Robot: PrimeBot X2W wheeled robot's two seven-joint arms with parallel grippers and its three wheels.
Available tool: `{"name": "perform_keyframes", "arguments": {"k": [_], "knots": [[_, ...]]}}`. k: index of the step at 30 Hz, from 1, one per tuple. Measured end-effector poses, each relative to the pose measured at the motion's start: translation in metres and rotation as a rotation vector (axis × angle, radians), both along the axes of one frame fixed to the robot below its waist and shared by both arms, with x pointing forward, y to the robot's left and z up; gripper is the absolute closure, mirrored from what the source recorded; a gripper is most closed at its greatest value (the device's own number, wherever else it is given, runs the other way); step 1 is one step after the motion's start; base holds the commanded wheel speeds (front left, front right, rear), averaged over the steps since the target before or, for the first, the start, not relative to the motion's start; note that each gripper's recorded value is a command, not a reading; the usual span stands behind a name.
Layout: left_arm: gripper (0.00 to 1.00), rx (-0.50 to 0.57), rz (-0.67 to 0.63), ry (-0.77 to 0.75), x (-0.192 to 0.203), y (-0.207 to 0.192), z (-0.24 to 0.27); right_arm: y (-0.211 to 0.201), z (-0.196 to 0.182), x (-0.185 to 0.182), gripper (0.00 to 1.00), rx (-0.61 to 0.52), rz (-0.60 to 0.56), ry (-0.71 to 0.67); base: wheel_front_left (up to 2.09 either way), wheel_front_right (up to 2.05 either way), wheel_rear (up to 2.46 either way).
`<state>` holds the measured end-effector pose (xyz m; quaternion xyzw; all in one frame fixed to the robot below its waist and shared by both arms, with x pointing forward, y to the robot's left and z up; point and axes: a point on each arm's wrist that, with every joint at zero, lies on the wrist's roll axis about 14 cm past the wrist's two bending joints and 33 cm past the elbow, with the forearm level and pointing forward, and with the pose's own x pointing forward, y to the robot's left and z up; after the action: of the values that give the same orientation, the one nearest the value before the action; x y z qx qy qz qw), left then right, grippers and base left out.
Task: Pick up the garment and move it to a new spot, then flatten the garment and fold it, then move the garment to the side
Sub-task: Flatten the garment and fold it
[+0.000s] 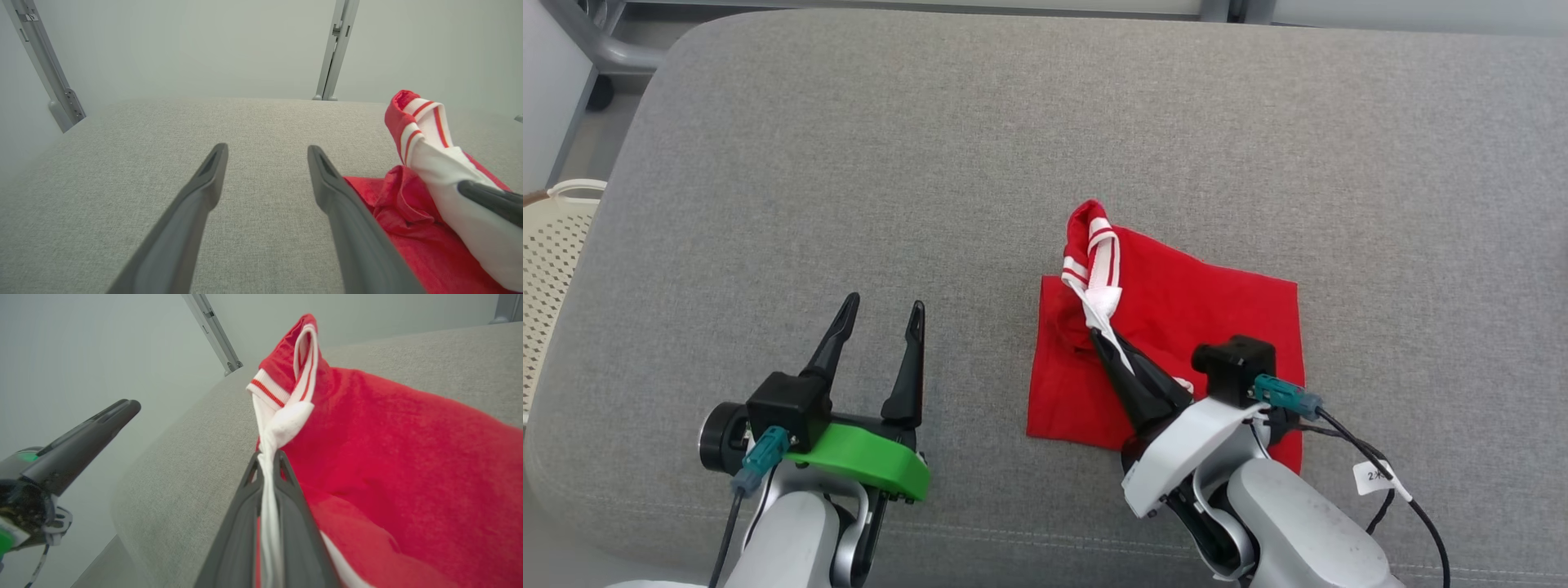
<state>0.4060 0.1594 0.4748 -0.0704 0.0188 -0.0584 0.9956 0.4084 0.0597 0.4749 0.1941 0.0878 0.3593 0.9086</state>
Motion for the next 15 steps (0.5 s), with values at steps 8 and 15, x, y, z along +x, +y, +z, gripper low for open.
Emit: {"name": "perform_keyframes", "arguments": {"k": [8, 15], "knots": [[0.0, -0.003, -0.002, 0.009, 0.002, -0.001, -0.004, 0.021, 0.009, -0.008, 0.0, 0.09, 0.056, 0.022, 0.0, 0.0, 0.0], [0.0, 0.0, -0.018, 0.011, 0.007, -0.006, -0.005, 0.027, 0.064, -0.006, 0.0, 0.21, 0.075, -0.106, 0.0, 0.0, 0.0]]}}
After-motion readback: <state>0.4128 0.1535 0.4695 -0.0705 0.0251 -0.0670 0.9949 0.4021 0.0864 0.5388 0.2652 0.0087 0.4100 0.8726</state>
